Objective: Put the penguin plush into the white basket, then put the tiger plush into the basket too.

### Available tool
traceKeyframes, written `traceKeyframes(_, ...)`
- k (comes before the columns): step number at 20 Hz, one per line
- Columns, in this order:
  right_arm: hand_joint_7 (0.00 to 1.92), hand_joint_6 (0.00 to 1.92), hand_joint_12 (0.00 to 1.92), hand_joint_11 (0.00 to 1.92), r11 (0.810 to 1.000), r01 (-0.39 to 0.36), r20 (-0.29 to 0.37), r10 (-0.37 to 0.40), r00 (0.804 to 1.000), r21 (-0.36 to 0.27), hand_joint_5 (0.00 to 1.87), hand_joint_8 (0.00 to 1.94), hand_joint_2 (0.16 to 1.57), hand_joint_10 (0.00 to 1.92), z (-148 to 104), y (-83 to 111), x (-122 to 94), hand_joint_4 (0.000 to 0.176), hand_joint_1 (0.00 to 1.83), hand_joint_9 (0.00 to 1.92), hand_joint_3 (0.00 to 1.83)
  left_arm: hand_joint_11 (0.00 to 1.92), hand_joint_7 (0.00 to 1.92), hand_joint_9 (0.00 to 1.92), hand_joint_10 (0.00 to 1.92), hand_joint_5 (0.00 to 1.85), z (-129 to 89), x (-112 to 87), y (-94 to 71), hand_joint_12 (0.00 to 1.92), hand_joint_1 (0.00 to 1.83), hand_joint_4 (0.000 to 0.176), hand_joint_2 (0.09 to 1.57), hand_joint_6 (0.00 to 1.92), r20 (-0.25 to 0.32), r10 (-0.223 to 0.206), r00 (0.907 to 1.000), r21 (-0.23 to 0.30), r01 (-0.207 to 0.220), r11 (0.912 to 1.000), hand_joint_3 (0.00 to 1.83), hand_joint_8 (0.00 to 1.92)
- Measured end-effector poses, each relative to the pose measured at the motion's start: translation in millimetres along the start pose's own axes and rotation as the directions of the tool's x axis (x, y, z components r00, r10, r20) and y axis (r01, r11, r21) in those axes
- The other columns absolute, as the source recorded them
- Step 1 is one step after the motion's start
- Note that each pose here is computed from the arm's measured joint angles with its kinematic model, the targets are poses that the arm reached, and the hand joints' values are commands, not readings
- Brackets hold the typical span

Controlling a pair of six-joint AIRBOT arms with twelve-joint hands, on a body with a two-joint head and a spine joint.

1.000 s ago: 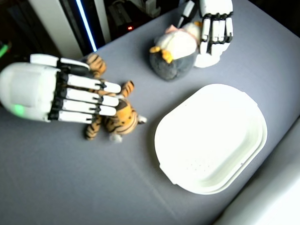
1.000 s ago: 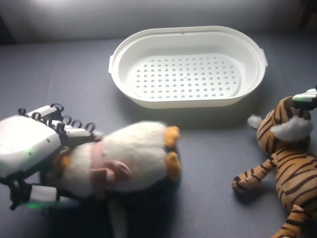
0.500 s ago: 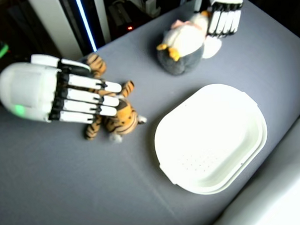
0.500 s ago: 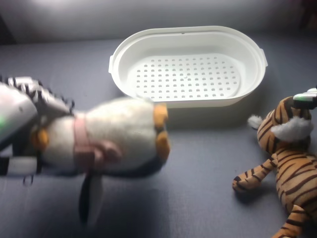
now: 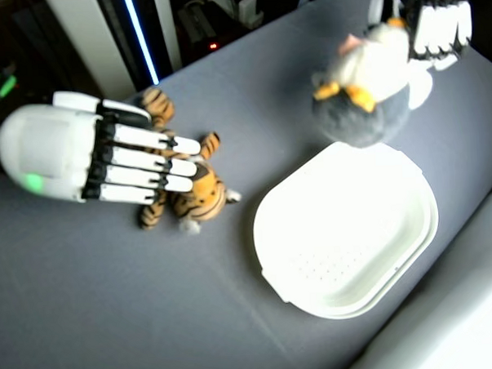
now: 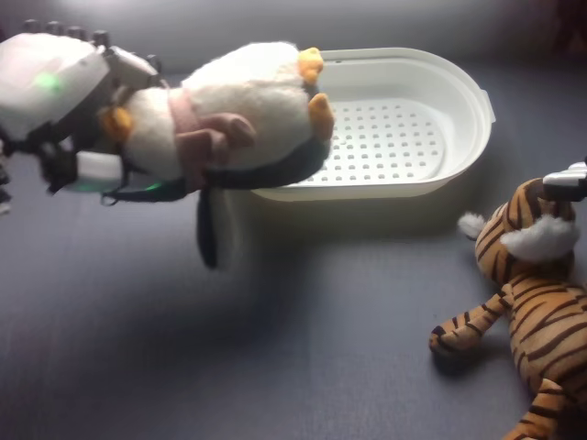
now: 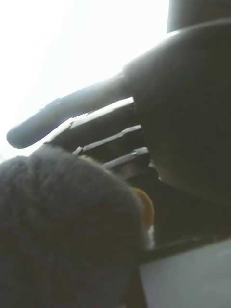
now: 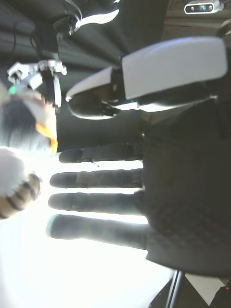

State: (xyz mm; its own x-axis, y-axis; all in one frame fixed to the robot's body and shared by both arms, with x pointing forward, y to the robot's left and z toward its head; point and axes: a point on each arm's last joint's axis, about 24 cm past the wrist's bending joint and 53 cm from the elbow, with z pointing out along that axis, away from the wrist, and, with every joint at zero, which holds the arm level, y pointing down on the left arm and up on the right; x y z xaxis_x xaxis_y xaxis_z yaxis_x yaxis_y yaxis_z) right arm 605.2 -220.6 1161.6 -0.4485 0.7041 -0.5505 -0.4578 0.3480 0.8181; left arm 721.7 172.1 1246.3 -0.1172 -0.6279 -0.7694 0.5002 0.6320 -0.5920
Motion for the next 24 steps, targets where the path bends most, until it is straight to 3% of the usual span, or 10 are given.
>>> traceKeyframes(3,0.48,0.00,0.06,0.45,1.000,-0.001,0.001,0.001,1.000,-0.001,0.44,0.00,1.33,0.00,0,-0.2,0,0.038,0.50,0.45,0.00,0.45,0.85,0.81,0.02,0.80,21,1.5,-2.8,0.94,1.08,0.000,0.98,0.10,-0.014,-0.030,0.9994,-0.018,0.030,0.9994,0.00,0.01)
traceKeyframes(4,0.45,0.00,0.05,0.42,1.000,-0.003,0.000,0.003,1.000,0.000,0.42,0.00,1.34,0.00,0,-0.7,1,0.049,0.47,0.42,0.00,0.07,0.48,0.46,0.00,0.31,27,0.1,-1.6,0.96,0.87,0.074,0.93,0.00,-0.012,-0.045,0.9989,-0.030,0.045,0.9985,0.00,0.00)
traceKeyframes(5,0.45,0.00,0.05,0.42,1.000,-0.003,0.000,0.003,1.000,-0.002,0.42,0.00,1.34,0.00,0,-0.8,1,0.049,0.47,0.42,0.00,0.07,0.48,0.46,0.00,0.31,29,0.2,-1.1,0.96,0.87,0.074,0.93,0.00,-0.014,-0.056,0.9984,-0.038,0.055,0.9978,0.00,0.00)
traceKeyframes(7,0.45,0.00,0.05,0.46,1.000,-0.004,0.000,0.004,1.000,0.000,0.42,0.00,1.34,0.01,0,-1.4,1,0.041,0.52,0.44,0.00,0.00,0.23,0.20,0.00,0.09,31,-1.7,-1.5,0.50,0.81,0.169,0.88,0.00,-0.015,-0.064,0.9978,-0.043,0.064,0.9970,0.00,0.01)
traceKeyframes(11,0.47,0.00,0.05,0.46,1.000,-0.007,0.000,0.007,1.000,-0.001,0.43,0.00,1.33,0.01,0,-1.2,1,0.024,0.56,0.46,0.00,0.00,0.01,0.03,0.00,0.00,27,-2.9,-4.9,0.34,0.80,0.176,0.88,0.00,-0.001,-0.078,0.9969,-0.033,0.078,0.9964,0.00,0.00)
traceKeyframes(13,0.43,0.00,0.03,0.44,1.000,-0.009,0.003,0.009,1.000,-0.009,0.42,0.00,1.29,0.00,0,0.8,1,0.070,0.65,0.43,0.00,0.00,0.00,0.01,0.00,0.00,7,9.1,-8.3,0.39,0.80,0.176,0.89,0.00,-0.024,-0.069,0.9974,-0.020,0.068,0.9975,0.00,0.00)
traceKeyframes(15,0.41,0.00,0.02,0.42,0.999,-0.008,-0.001,0.008,1.000,-0.037,0.41,0.00,1.19,0.00,0,9.2,1,0.065,0.81,0.39,0.00,0.00,0.00,0.03,0.00,0.00,-24,18.2,-12.3,0.67,0.76,0.176,0.85,0.00,-0.052,-0.045,0.9976,-0.007,0.045,0.9990,0.00,0.00)
traceKeyframes(18,0.39,0.00,0.01,0.39,0.994,0.033,-0.030,-0.037,0.999,-0.103,0.33,0.00,1.14,0.00,-4,37.0,6,0.145,0.88,0.36,0.00,0.00,0.00,0.00,0.00,0.00,-60,9.7,-30.4,0.01,0.98,0.176,0.89,0.00,-0.036,0.003,0.9994,0.059,-0.001,0.9982,0.01,0.00)
traceKeyframes(20,0.32,0.00,0.00,0.37,0.990,0.037,-0.056,-0.045,0.997,-0.137,0.28,0.00,1.12,0.00,-6,45.9,15,0.174,0.96,0.34,0.00,0.00,0.00,0.00,0.00,0.00,-74,8.7,-33.7,0.00,1.03,0.176,0.87,0.00,-0.039,0.023,0.9990,0.073,-0.020,0.9971,0.00,0.00)
traceKeyframes(24,0.34,0.01,0.01,0.35,0.994,0.024,-0.164,-0.042,0.986,-0.110,0.28,0.01,1.09,0.02,-8,40.4,44,0.176,1.03,0.37,0.00,0.00,0.00,0.00,0.00,0.00,-106,27.0,-39.8,0.00,0.93,0.176,0.81,0.00,-0.112,0.045,0.9927,0.075,-0.036,0.9965,0.00,0.00)
